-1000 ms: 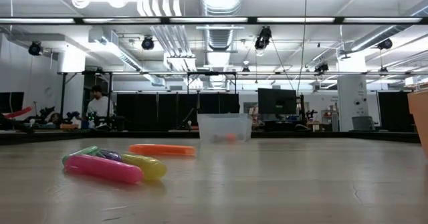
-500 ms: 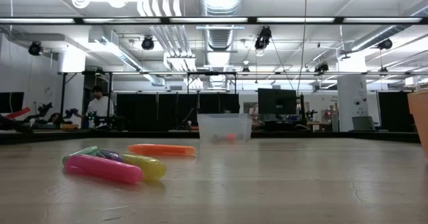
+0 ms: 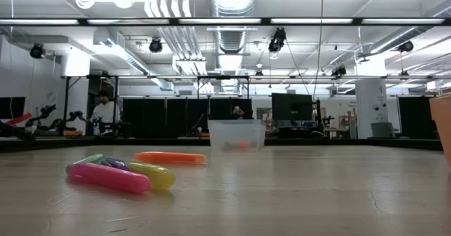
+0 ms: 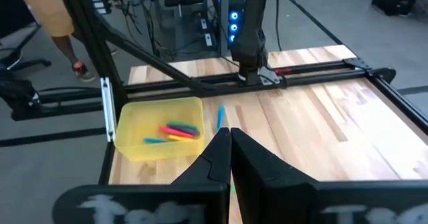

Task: Pick & Place Markers
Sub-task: Put the blue highlighter into the yellow bin

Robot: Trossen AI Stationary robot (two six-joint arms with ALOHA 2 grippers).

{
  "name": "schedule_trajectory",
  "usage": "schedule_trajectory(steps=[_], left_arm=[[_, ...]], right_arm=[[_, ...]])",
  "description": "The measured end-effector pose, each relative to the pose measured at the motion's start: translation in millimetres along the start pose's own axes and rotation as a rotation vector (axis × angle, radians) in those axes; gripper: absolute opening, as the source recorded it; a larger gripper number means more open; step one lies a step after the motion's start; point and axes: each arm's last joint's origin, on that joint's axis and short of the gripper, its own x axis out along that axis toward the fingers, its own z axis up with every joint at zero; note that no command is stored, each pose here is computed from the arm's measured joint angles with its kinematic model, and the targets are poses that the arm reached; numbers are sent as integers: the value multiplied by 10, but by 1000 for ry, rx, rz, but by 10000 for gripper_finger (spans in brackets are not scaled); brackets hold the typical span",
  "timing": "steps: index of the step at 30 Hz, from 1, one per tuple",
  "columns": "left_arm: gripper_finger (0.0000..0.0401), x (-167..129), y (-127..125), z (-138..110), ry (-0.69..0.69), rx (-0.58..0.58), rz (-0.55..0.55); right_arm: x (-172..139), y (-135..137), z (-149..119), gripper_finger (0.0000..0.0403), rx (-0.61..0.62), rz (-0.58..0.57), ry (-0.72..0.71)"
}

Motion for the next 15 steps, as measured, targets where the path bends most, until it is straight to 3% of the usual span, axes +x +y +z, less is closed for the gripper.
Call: schedule_trajectory(steps=[11, 15], left_arm=[[142, -33, 41, -6, 21, 26, 16], [142, -67, 107, -80, 95, -4, 53]], right_arm=[[57, -72, -18, 8, 5, -25, 9], [152, -209, -131, 10, 51, -52, 101]])
